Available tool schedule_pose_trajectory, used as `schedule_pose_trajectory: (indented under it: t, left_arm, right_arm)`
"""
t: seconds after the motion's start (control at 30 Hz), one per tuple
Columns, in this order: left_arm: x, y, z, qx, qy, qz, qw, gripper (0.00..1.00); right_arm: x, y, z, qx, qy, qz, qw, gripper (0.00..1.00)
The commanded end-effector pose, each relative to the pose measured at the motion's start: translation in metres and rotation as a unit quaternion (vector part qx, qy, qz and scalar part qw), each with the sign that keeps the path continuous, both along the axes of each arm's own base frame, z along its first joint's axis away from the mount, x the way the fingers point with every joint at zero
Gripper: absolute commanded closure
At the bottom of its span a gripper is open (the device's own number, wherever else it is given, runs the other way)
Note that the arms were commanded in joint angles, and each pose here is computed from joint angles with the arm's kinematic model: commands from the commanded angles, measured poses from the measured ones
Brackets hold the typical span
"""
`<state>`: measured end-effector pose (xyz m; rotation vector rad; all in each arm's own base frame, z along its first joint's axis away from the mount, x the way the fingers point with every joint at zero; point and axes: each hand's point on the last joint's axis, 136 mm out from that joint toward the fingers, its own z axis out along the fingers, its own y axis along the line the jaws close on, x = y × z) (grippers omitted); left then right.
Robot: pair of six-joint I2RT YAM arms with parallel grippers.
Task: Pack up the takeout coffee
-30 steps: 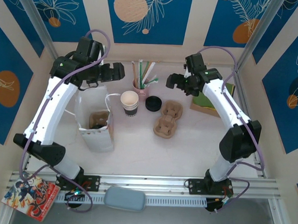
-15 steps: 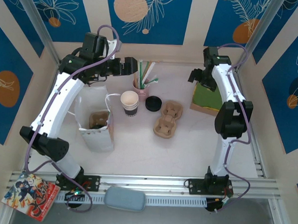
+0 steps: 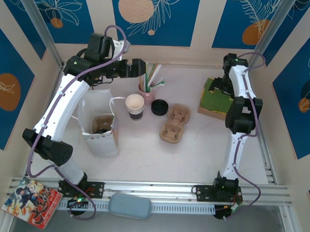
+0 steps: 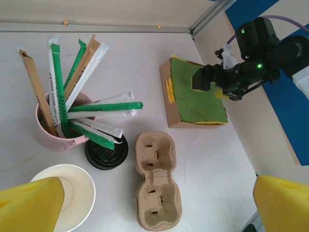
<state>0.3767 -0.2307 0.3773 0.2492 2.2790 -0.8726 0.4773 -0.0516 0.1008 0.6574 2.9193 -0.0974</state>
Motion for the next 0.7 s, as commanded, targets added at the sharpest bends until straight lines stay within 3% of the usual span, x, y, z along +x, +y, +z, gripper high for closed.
schedule_pose_trajectory:
  t: [0.0,0.4,0.67]
  left_arm:
    - [0.000,-0.005,0.001,0.002,-0.009,-0.021,1.000,0.00]
    - [-0.004,-0.002,-0.007,0.008,0.003,-0.016,1.000,0.00]
    - [-0.005,-0.001,-0.008,0.012,0.005,-0.016,1.000,0.00]
  right_arm:
    - [-0.003,-0.001,-0.004,0.000,0.016,0.015,1.000,0.10]
    - [-0.003,0.003,-0.036,-0.013,0.052,0.030,0.998,0.06]
    - [-0.003,0.009,-0.040,-0.004,0.054,0.040,0.998,0.20]
